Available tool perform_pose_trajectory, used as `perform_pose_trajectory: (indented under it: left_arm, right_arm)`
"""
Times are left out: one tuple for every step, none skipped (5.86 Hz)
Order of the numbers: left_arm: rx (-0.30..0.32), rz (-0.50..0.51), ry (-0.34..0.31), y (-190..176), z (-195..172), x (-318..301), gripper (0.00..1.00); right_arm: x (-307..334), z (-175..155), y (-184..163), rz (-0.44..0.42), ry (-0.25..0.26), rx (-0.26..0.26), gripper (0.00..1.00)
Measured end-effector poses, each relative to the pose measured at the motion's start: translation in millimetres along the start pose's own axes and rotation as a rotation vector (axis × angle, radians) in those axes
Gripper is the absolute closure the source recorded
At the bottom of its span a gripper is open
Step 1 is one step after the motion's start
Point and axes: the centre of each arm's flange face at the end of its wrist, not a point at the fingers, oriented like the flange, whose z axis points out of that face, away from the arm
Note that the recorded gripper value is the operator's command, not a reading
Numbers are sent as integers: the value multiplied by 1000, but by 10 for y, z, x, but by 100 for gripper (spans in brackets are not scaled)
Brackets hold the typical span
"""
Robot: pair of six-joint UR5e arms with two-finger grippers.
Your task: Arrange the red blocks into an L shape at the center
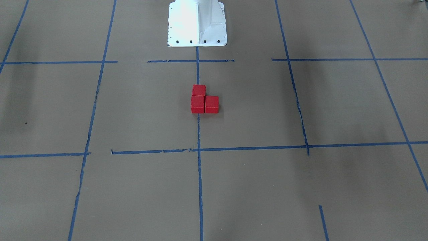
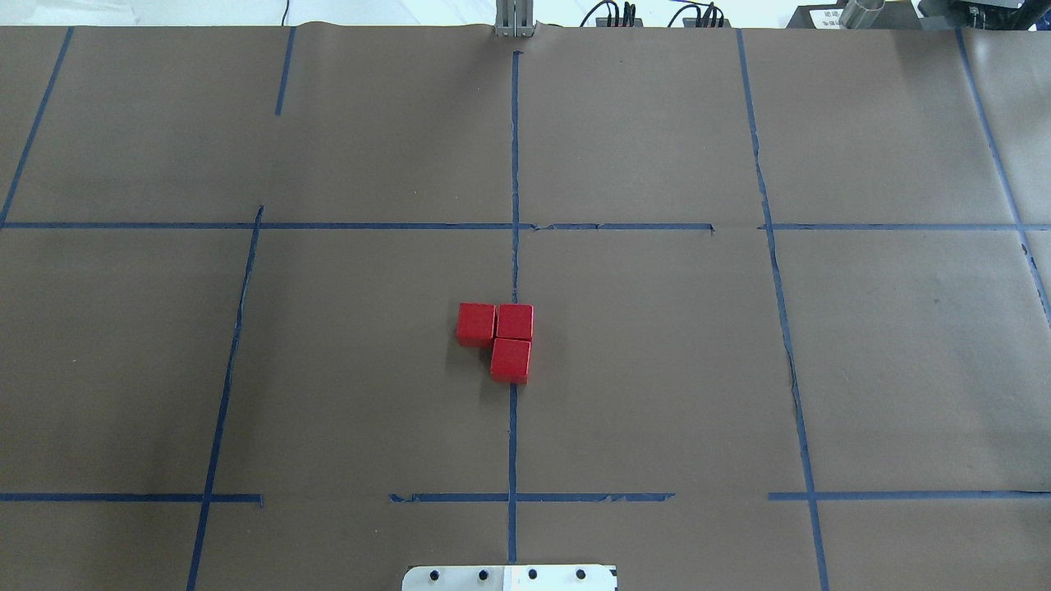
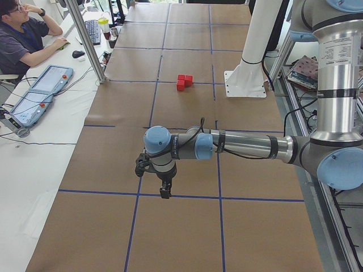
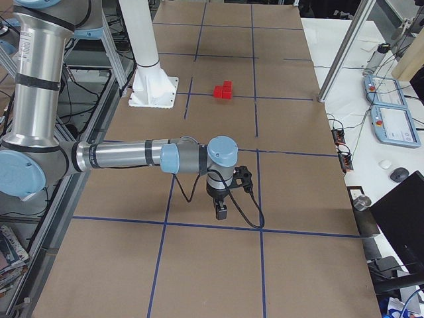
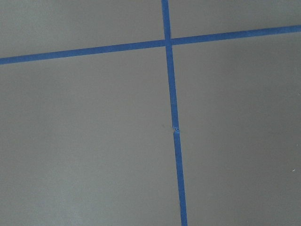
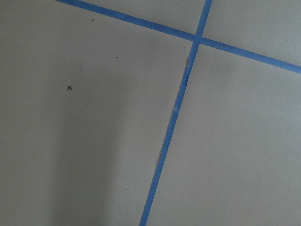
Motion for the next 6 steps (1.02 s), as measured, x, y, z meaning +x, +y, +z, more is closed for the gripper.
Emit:
perform_pose_trajectory:
  left_arm:
    - [-2,-1,1,7,7,0,0]
    - [-4,-1,1,10,11,-1,0]
    - [-4,-2,1,12,17,-6,0]
    - [-5,-2,2,11,24,-7,0]
    - [-7,-3,3,12,30,-9,0]
    - [-9,-5,4,13,35,-11,0]
  right_arm:
    - [11,13,3,12,0,-3,0]
    - [25,30,7,25,-1,-6,0]
    - [28,35,8,30,-2,-7,0]
    - [29,37,9,31,-3,-7,0]
    - [29,37,9,32,-3,-7,0]
    - [31,40,9,33,-3,-8,0]
